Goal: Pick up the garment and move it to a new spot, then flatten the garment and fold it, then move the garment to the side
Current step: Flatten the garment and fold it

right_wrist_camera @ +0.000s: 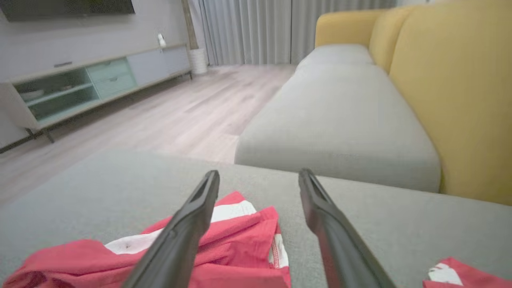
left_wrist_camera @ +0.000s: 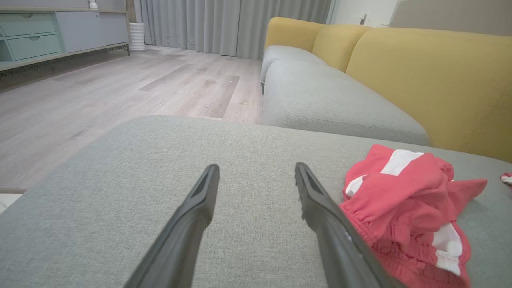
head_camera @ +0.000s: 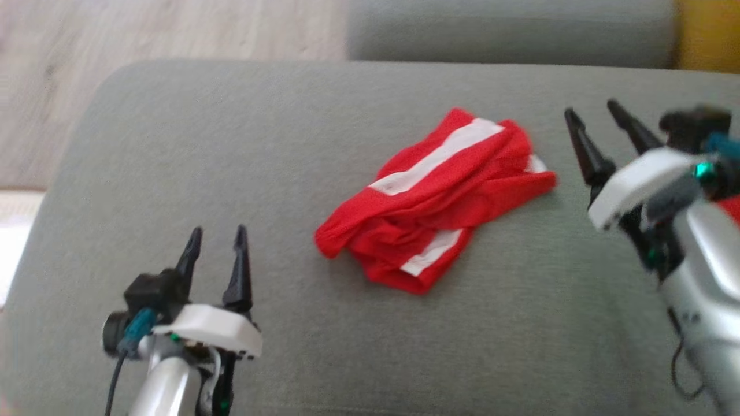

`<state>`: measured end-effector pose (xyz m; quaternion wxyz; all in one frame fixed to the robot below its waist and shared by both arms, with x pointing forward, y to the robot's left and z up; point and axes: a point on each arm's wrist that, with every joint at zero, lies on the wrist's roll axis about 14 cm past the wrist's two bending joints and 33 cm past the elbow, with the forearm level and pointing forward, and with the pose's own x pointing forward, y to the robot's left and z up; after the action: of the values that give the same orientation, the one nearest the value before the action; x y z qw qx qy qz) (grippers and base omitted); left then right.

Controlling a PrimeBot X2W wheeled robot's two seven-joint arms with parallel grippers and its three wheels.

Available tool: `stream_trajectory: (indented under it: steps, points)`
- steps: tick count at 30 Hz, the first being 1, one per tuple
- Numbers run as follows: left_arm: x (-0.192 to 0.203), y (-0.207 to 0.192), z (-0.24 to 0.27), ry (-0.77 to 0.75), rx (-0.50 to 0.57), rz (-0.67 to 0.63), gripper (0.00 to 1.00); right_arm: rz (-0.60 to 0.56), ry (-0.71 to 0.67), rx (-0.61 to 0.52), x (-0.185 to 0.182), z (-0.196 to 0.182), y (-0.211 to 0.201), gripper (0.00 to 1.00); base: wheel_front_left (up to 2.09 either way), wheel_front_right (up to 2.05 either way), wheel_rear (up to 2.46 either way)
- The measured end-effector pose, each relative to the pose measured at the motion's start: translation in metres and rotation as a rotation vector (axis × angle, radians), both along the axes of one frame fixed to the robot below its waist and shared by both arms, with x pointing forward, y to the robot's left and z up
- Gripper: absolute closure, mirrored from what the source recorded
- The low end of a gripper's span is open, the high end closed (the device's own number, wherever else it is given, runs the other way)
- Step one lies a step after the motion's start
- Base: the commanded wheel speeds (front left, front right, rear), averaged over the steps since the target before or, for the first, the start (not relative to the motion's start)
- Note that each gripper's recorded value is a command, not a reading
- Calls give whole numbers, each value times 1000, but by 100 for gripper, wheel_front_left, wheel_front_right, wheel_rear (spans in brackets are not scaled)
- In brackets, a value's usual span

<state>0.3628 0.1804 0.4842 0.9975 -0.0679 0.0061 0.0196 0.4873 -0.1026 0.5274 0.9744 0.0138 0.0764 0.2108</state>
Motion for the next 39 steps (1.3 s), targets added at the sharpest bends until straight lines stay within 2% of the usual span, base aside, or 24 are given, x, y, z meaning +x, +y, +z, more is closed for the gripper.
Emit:
stream_trajectory:
  steps: [9, 13, 20, 23, 24, 25, 26, 32, 39]
  points:
    - [-1, 23, -15, 56, -11, 86, 0, 58, 361, -66, 69, -59, 35, 0, 0, 0, 0]
    - [-3, 38, -20, 77, -3, 134, 0, 121, 520, -120, 78, -92, 59, 0, 0, 0, 0]
    - [-16, 61, -39, 151, 16, 214, 0, 135, 803, -239, 75, -156, 60, 0, 0, 0, 0]
    - [-18, 64, -44, 168, 19, 225, 0, 140, 863, -223, 74, -161, 64, 0, 0, 0, 0]
    - [-18, 63, -45, 170, 17, 224, 0, 141, 870, -220, 75, -158, 65, 8, 0, 0, 0]
    - [-17, 62, -45, 171, 16, 222, 0, 142, 871, -218, 74, -157, 65, 50, 0, 0, 0]
    - [-16, 61, -46, 172, 14, 216, 0, 143, 872, -215, 73, -156, 65, 98, 0, 0, 0]
    - [-7, 50, -39, 143, 12, 178, 0, 139, 779, -183, 69, -142, 60, 100, 0, 0, 0]
    - [-3, 44, -21, 80, 16, 147, 0, 159, 593, -74, 58, -90, 64, 100, 0, 0, 0]
